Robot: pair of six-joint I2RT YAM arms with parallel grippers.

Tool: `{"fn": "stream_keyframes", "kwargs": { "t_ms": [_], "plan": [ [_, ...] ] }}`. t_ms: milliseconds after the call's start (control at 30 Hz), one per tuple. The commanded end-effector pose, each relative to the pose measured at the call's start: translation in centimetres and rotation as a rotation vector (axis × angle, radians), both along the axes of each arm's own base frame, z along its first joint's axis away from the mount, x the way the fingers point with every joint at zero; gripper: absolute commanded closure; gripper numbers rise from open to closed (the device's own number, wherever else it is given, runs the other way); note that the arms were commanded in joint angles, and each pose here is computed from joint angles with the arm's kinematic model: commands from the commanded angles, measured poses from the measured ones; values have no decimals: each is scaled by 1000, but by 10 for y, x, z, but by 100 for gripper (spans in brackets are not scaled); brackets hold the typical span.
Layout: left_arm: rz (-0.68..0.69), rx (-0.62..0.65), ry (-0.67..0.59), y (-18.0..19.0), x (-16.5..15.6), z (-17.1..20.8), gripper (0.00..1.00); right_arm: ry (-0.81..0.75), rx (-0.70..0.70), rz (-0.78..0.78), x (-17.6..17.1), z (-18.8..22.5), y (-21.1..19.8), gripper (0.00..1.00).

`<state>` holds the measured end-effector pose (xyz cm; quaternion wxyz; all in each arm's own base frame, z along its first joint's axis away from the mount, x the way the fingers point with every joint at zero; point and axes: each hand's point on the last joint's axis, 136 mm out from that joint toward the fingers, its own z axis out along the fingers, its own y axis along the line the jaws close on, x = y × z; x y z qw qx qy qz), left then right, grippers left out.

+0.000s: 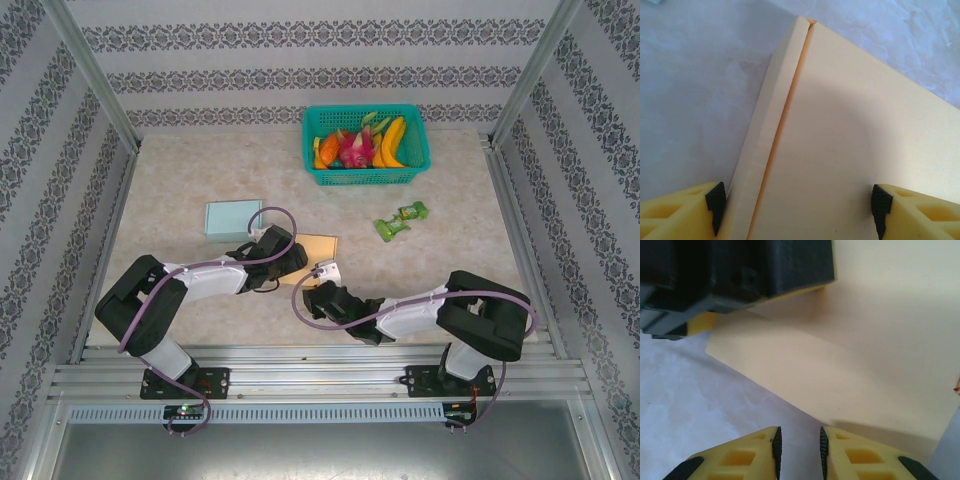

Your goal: Fold the paper box

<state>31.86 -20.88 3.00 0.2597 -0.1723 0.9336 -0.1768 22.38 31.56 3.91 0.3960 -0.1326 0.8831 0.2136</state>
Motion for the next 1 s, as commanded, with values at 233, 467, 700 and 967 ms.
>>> {"fn": "stream_keyframes", "kwargs": {
  "t_ms": [233,467,700,967],
  "plan": [
    [-29,267,323,57,-74,-72,24,-22,-45,-41,28,-22,-12,72],
    [-31,262,322,57,-75,-71,24,-25,-37,-68,38,-17,-15,72],
    [-44,255,325,54,-77,-71,23,-34,-69,-101,55,-22,-24,72],
    [-45,255,323,53,-74,-69,24,17,60,-78,46,-4,-15,71]
  ]
}}
